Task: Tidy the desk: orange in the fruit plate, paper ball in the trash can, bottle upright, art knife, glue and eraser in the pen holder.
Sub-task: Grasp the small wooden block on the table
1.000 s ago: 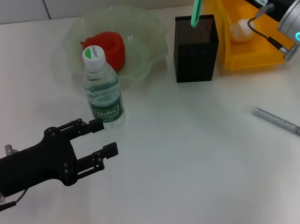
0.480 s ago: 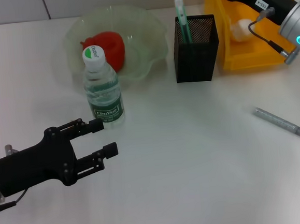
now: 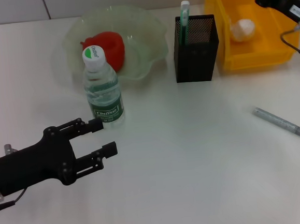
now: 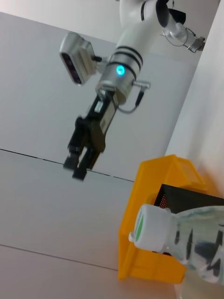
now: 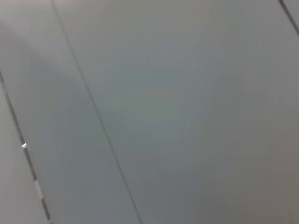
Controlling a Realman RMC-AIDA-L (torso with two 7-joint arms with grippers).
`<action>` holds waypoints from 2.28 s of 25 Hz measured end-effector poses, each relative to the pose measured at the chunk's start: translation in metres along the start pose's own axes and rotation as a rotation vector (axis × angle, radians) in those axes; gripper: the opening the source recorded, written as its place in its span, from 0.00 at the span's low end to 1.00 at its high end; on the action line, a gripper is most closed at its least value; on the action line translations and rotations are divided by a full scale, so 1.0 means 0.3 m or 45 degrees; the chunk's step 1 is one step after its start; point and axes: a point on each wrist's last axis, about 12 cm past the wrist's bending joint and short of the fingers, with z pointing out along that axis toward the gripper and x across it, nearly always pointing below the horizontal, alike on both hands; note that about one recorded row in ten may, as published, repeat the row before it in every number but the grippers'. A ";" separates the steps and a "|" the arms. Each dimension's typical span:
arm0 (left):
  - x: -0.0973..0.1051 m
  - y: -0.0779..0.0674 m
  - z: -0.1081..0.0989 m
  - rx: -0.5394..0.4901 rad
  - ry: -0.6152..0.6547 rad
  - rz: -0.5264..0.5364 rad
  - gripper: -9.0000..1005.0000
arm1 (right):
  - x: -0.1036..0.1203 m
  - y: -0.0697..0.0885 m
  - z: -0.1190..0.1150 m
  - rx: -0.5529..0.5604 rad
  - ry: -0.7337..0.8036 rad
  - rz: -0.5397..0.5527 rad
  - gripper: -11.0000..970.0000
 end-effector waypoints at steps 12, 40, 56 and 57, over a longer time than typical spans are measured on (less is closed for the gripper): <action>-0.022 0.027 -0.022 -0.015 0.028 -0.032 0.66 | -0.082 -0.026 -0.351 -0.016 0.513 -0.116 0.62; -0.369 0.262 0.134 -0.274 1.039 0.094 0.66 | 0.037 0.058 -0.333 -0.433 0.776 -0.135 0.72; -0.328 0.298 0.213 -0.322 1.150 0.168 0.65 | 0.057 0.066 -0.297 -0.481 0.821 -0.105 0.72; -0.328 0.298 0.213 -0.322 1.150 0.168 0.65 | 0.057 0.066 -0.297 -0.481 0.821 -0.105 0.72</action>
